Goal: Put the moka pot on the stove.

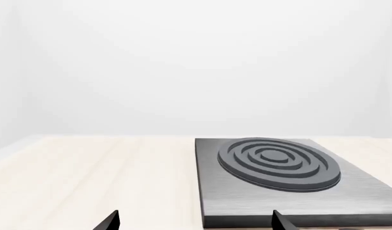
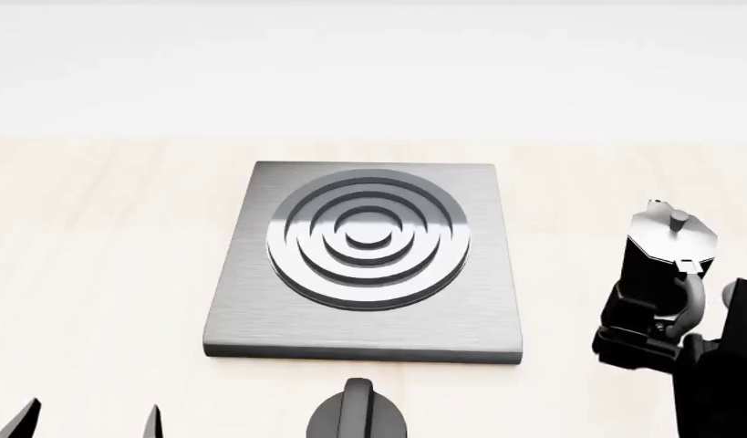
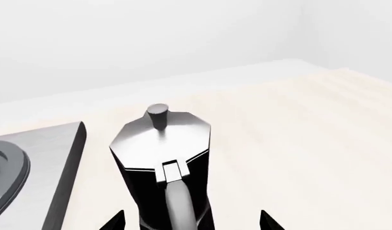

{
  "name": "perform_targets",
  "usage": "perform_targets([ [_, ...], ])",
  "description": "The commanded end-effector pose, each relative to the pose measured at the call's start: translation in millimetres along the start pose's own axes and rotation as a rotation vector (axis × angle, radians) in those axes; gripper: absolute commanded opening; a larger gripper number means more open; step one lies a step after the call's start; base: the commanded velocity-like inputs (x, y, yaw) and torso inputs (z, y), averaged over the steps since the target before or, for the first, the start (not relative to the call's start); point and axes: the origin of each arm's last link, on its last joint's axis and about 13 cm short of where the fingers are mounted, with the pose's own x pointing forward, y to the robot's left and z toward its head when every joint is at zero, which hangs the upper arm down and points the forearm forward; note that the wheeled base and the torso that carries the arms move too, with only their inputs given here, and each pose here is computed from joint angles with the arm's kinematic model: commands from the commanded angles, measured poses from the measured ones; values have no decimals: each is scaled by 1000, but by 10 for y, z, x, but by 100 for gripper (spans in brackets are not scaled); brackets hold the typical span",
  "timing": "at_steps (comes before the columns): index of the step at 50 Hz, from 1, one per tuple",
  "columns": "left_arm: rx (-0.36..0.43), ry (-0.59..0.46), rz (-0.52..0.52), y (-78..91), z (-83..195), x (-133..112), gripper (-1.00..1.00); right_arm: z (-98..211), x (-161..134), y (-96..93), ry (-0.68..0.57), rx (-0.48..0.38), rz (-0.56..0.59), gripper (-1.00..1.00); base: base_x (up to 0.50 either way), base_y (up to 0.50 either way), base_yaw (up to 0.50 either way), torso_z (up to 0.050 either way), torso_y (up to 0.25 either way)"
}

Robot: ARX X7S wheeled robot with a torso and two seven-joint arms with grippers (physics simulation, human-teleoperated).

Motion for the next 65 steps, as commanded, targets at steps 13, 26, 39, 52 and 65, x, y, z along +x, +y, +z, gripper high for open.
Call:
perform_targets([
  [13,-2,-13,13,26,-8,25,100,-4,113,54,14,29,17,100,0,0,0,0,0],
  [26,-3,-14,14,30,-5,29,100,-37,121,48,20,37,16,100,0,0,0,0,0],
  [39,-3,-14,14,30,2,33,100,-42,124,53,20,36,18,-100,0,0,0,0,0],
  [52,-4,-14,15,35,2,28,100,-65,124,57,25,34,25,-100,0,0,0,0,0],
  [65,-7,-19,19,40,18,13,100,467,9,349,-222,-145,79,-100,0,0,0,0,0],
])
